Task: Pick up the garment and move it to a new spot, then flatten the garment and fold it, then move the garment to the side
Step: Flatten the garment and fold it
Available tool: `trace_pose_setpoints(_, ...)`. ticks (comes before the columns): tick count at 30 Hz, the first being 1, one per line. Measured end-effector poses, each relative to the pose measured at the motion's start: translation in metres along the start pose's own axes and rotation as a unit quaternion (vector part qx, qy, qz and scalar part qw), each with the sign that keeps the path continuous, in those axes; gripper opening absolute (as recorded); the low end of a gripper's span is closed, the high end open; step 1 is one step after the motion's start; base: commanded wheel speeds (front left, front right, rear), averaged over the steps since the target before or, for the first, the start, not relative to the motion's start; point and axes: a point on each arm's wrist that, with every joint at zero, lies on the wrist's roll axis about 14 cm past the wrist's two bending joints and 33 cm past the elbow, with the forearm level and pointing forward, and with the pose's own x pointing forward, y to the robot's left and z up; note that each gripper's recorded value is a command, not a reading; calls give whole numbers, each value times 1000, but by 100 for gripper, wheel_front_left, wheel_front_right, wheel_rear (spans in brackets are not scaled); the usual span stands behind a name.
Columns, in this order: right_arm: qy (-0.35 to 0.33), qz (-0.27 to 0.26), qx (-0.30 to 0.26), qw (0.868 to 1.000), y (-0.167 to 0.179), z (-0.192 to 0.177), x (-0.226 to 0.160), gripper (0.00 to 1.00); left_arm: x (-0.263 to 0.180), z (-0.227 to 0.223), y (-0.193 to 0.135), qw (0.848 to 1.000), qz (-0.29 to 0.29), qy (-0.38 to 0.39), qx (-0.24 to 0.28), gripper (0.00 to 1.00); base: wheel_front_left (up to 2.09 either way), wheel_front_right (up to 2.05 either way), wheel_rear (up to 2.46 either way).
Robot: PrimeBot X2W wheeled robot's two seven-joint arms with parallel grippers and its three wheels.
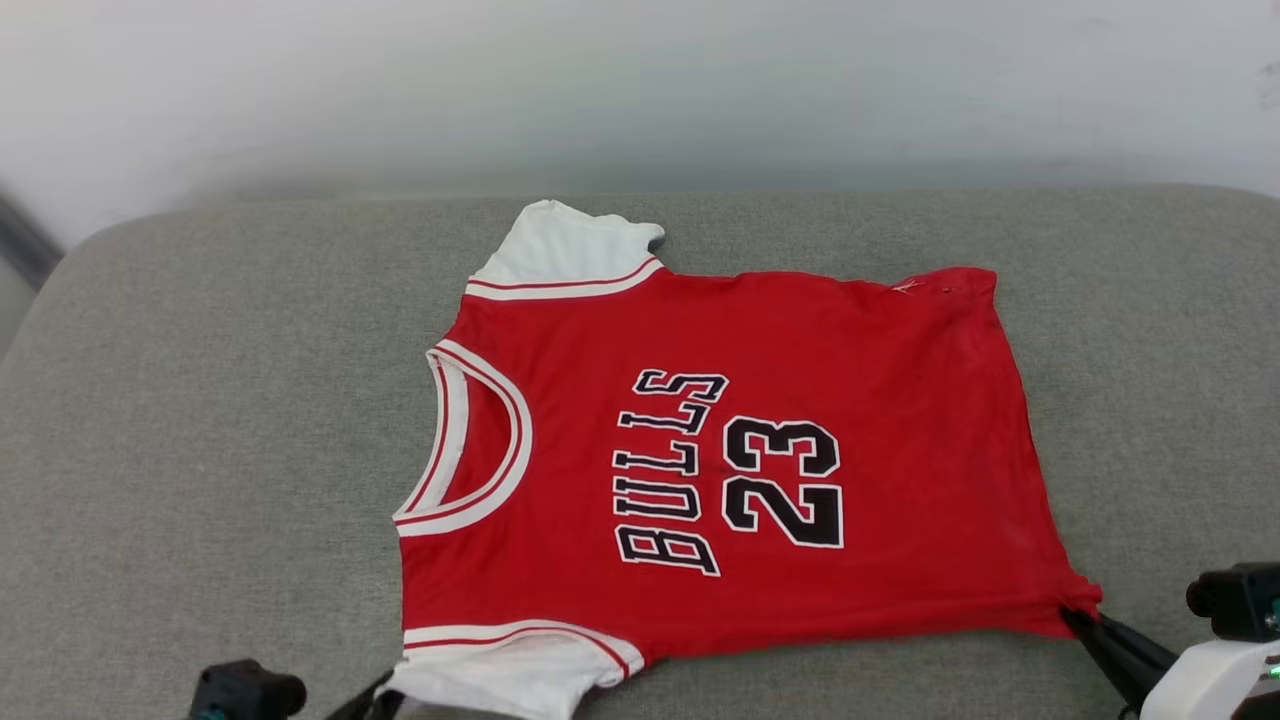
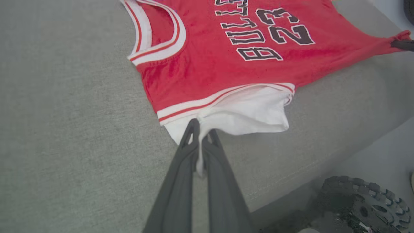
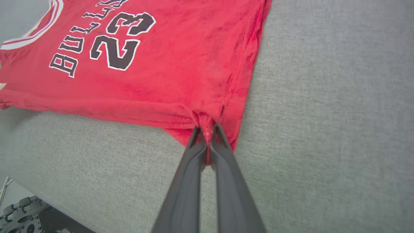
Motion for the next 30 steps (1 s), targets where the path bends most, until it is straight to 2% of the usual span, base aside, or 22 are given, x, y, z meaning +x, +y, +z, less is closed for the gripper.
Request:
trace_pose_setpoints(6,-18,4,18,1000,4,20,5,0,19,49,14,997,5,-70,32,0,0,0,0)
trace_pose_setpoints(10,-23,8,33,999,6,32,15,0,36,71,19,995,-1,-90,45,0,0,0,0)
trace_pose_setpoints(14,-23,4,26,999,3,42,31,0,59,85,29,994,2,-98,54,0,0,0,0)
trace_pose_setpoints(17,-21,3,44,999,3,45,45,0,78,89,40,993,11,-93,71,0,0,0,0)
trace_pose_setpoints(24,3,-15,33,999,-13,43,70,0,117,83,54,994,17,-66,82,0,0,0,0)
trace_pose_setpoints(30,21,-14,27,999,-13,37,83,0,137,76,67,995,31,-49,86,0,0,0,0)
